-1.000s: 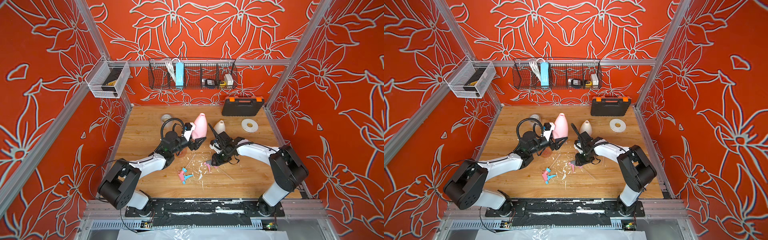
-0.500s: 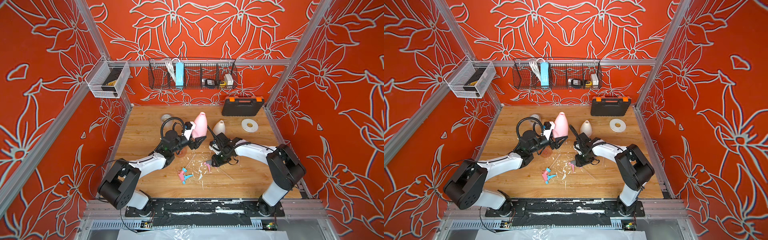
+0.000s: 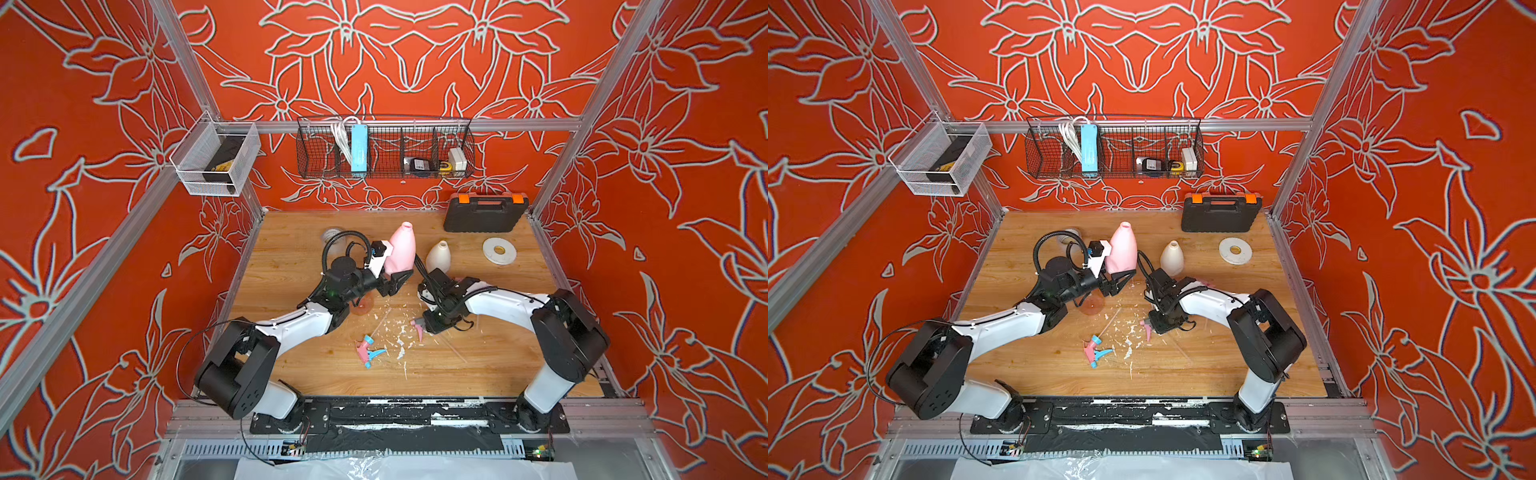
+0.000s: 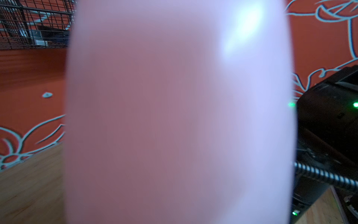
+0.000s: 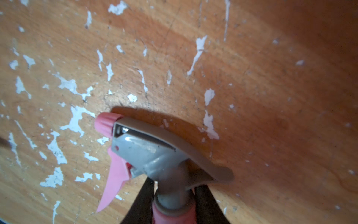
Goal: Attach spray nozzles to spray bottles
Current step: Pick up the spray nozzle from the center of the board, then insert the spray nozzle into the spray bottle.
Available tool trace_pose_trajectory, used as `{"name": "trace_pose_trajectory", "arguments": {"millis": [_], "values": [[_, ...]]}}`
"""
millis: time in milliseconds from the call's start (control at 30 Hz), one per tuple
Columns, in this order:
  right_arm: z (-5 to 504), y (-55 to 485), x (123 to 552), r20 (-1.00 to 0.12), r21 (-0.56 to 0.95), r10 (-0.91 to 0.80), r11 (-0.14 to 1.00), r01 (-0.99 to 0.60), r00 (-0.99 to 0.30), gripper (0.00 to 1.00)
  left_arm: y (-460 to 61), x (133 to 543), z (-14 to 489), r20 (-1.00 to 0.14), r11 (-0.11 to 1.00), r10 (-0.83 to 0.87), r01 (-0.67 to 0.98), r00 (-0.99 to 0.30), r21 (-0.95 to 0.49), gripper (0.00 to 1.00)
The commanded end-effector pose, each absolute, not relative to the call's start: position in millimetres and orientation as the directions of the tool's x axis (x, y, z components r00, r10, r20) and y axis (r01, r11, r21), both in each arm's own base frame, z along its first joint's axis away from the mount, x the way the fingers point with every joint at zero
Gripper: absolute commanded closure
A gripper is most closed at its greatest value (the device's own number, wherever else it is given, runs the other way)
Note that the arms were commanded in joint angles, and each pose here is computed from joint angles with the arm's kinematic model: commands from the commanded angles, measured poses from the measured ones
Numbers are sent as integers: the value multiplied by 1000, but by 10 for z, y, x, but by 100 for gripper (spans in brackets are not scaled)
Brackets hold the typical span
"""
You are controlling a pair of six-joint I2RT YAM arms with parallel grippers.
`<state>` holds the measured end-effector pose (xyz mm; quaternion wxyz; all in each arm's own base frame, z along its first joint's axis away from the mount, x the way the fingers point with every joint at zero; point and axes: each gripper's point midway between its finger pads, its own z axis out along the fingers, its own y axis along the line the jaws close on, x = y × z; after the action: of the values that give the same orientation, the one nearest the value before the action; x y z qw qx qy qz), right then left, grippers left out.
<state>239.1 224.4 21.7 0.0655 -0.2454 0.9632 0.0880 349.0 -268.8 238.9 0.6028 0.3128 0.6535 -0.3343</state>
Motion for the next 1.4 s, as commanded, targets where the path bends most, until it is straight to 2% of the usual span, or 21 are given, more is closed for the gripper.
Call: {"name": "trace_pose_trajectory", "arguments": {"millis": [0,200,367,567,667,767,900,1067,1167,1367], "values": [[85,1951,2373,-107,-1,-427,903,-429,-898,73,-2687,3483,2552,-1000,570,2,821,-30,-24,39],[289,1964,2478,-188,26,-355,930,-366,-916,80,-2682,3486,2544,-1000,573,3,819,-20,-15,39],[753,1924,2656,-314,102,-260,947,-305,-913,82,-2666,3459,2612,-1000,574,-13,819,21,10,40],[1674,1641,3004,-521,212,-87,951,-227,-849,82,-2717,3464,2651,-999,552,-26,834,31,12,40],[2292,1416,3233,-652,222,-9,954,-202,-758,82,-2848,3402,2630,-999,488,-27,873,25,9,42],[3023,1295,3496,-774,258,77,945,-201,-629,82,-3050,3292,2569,-997,448,-12,892,76,62,43],[3969,1466,3743,-884,328,168,888,-323,-437,80,-3278,3276,2540,-996,405,-43,913,73,49,43],[4825,1759,3851,-908,417,316,756,-505,-277,81,-3420,3343,2575,-991,365,-116,931,61,15,43],[5131,2006,3850,-896,438,372,645,-626,-244,81,-3493,3373,2574,-990,343,-126,939,62,15,43],[5400,2369,3786,-903,395,375,529,-751,-210,80,-3559,3381,2530,-989,321,-132,947,62,17,44]]}}
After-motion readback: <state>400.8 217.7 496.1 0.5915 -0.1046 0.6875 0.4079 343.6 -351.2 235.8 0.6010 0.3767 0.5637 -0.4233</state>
